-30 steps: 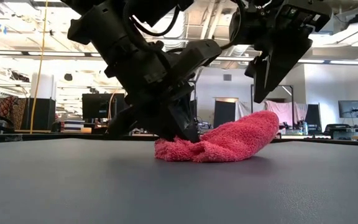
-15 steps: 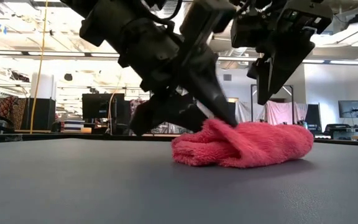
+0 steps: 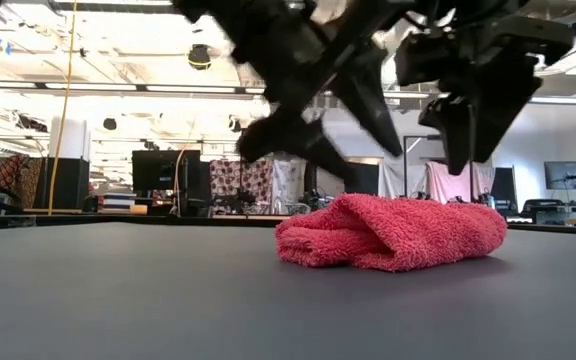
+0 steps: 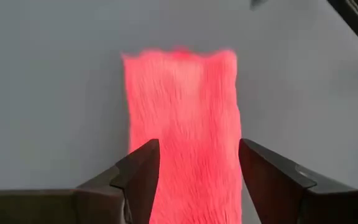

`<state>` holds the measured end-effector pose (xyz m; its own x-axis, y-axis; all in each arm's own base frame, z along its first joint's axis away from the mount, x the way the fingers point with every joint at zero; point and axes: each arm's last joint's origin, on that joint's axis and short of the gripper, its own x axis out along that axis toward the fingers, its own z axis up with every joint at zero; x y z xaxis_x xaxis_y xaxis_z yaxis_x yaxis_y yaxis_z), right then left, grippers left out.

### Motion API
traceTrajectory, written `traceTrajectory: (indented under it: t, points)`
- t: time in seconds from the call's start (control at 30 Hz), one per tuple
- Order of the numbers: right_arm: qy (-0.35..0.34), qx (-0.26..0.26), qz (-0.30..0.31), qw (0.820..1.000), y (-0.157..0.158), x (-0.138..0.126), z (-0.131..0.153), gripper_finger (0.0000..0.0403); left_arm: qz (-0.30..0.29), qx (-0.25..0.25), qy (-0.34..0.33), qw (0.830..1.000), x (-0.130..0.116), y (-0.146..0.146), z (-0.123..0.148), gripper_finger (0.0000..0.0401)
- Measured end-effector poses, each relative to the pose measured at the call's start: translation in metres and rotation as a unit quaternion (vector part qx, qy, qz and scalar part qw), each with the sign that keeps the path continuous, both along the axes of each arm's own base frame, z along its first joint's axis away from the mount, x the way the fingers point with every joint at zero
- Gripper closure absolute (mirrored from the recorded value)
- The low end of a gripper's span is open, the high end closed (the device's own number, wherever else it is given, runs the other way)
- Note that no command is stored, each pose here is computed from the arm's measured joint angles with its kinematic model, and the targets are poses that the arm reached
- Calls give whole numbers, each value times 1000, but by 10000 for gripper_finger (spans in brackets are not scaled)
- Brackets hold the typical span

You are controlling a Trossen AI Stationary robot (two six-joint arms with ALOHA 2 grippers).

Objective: Roll towel
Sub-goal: Roll the pink towel

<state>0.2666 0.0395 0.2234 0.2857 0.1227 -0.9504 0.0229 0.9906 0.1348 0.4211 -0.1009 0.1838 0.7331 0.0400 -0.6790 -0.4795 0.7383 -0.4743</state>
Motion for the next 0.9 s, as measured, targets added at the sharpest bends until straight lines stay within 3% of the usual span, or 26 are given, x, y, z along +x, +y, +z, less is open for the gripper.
traceTrajectory:
  t: [0.1, 0.17, 0.47, 0.73, 0.9]
  points:
    - [-6, -10, -5, 1000, 1, -10, 2, 143, -21, 33, 25, 999, 13, 10, 13, 195]
    - [-12, -11, -9, 1000, 0, -17, 5, 143, -47, 37, 56, 997, 21, 16, 6, 195]
    - [-65, -38, -57, 996, -8, -51, 41, 143, -89, -34, 83, 992, 49, 19, -31, 196]
    - [-117, -45, -90, 988, -14, -77, 65, 143, -64, -79, 124, 987, 50, 14, -50, 196]
    - [-131, -65, -100, 984, -17, -82, 69, 143, -52, -71, 146, 985, 46, 16, -53, 213]
